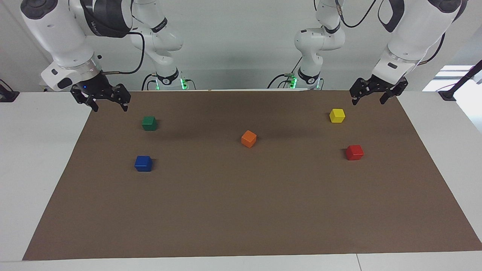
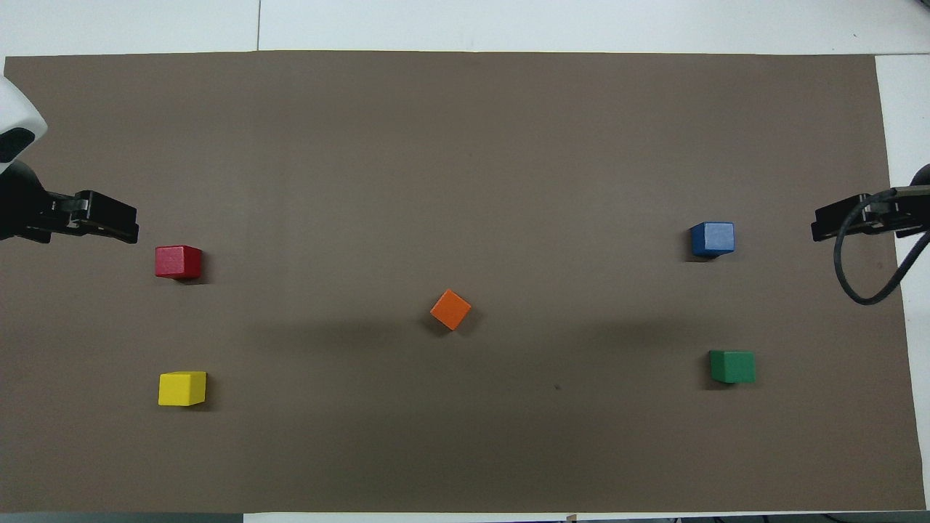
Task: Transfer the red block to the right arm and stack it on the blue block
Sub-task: 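Move the left gripper toward the red block, then grasp the red block with the left gripper while the right gripper nears the blue block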
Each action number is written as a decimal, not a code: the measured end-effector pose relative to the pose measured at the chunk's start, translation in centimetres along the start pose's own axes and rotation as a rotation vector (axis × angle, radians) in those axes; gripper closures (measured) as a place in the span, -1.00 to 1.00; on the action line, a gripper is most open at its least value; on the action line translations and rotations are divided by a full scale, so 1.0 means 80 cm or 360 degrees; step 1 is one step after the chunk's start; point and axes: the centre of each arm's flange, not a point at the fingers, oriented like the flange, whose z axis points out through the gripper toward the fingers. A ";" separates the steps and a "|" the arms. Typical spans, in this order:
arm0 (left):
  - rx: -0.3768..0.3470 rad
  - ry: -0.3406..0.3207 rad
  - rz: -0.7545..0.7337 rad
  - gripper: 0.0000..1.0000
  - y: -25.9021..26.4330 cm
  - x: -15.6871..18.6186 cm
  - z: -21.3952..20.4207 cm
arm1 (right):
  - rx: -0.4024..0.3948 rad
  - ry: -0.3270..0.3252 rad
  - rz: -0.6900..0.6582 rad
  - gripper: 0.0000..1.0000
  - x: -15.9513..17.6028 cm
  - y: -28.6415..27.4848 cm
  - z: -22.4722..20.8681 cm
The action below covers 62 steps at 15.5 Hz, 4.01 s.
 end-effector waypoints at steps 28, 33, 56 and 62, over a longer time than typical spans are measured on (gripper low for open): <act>0.0001 0.0090 -0.0045 -1.00 -0.089 0.046 0.278 | 0.0006 -0.0014 -0.0008 -1.00 0.000 -0.004 0.004; 0.0000 0.0099 -0.0069 -1.00 -0.093 0.040 0.316 | 0.0145 0.0004 -0.0002 -1.00 0.010 -0.016 0.021; -0.0035 0.0017 -0.0118 -0.37 -0.098 0.035 0.393 | 0.2639 -0.0075 -0.0092 -1.00 0.004 -0.013 0.194; -0.0232 -0.0029 -0.0388 -0.10 -0.092 0.044 0.370 | 0.3076 -0.0067 -0.0104 -1.00 0.030 -0.046 0.271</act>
